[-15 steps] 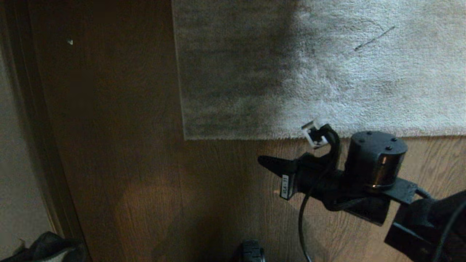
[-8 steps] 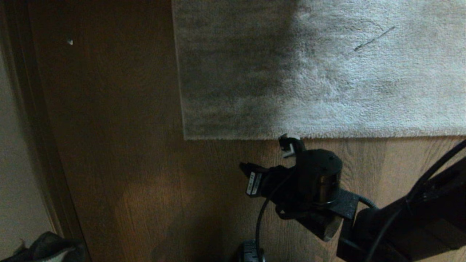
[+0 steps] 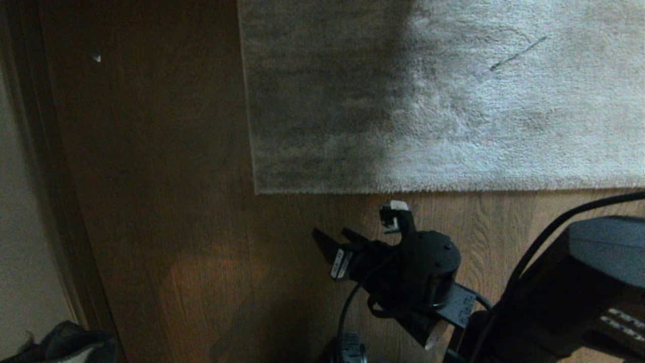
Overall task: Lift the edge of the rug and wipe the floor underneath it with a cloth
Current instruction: Lift up the carpet
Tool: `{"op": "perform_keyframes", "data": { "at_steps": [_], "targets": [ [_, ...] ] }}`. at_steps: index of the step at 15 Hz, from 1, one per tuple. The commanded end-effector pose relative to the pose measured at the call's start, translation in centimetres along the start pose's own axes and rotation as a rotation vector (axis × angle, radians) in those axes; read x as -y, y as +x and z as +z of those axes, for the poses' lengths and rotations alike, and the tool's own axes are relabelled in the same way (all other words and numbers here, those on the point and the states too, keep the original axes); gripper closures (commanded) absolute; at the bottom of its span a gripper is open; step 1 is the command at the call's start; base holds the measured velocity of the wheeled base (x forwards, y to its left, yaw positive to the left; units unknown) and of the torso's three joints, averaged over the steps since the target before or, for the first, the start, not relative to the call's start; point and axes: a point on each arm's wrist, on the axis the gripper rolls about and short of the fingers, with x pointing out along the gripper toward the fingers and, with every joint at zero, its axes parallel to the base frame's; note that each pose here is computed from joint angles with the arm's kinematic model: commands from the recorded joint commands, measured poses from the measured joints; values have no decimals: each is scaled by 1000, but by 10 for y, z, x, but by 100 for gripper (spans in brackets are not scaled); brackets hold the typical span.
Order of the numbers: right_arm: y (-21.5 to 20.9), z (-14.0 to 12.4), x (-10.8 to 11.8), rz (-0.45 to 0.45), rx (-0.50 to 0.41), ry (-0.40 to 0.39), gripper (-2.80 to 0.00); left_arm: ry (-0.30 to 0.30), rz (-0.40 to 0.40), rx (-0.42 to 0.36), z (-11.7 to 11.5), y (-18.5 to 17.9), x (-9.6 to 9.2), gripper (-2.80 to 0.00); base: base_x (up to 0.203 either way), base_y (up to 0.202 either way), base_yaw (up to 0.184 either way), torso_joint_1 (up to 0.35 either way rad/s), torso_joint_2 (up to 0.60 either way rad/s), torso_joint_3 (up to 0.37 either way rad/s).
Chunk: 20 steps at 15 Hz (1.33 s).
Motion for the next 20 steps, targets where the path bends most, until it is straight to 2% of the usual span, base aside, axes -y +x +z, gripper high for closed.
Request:
{"op": "perform_keyframes", "data": {
  "at_steps": [1,2,6,15,19,20],
  "targets": [
    [0,-18,10,-1,4,-34,-280,-1,0,0,0,0,0,0,0,0,0,0,0,0],
    [0,-20,12,7,24,-36,-280,0,0,0,0,0,0,0,0,0,0,0,0,0],
    [-1,-25,23,-88,43,-41,-280,-1,0,0,0,0,0,0,0,0,0,0,0,0],
    [8,2,70,-225,121,-43,-280,-1,0,0,0,0,0,0,0,0,0,0,0,0],
    [12,2,75,-239,130,-41,-280,-1,0,0,0,0,0,0,0,0,0,0,0,0],
    [17,4,75,-246,157,-34,-280,-1,0,-1,0,0,0,0,0,0,0,0,0,0]
  ]
}}
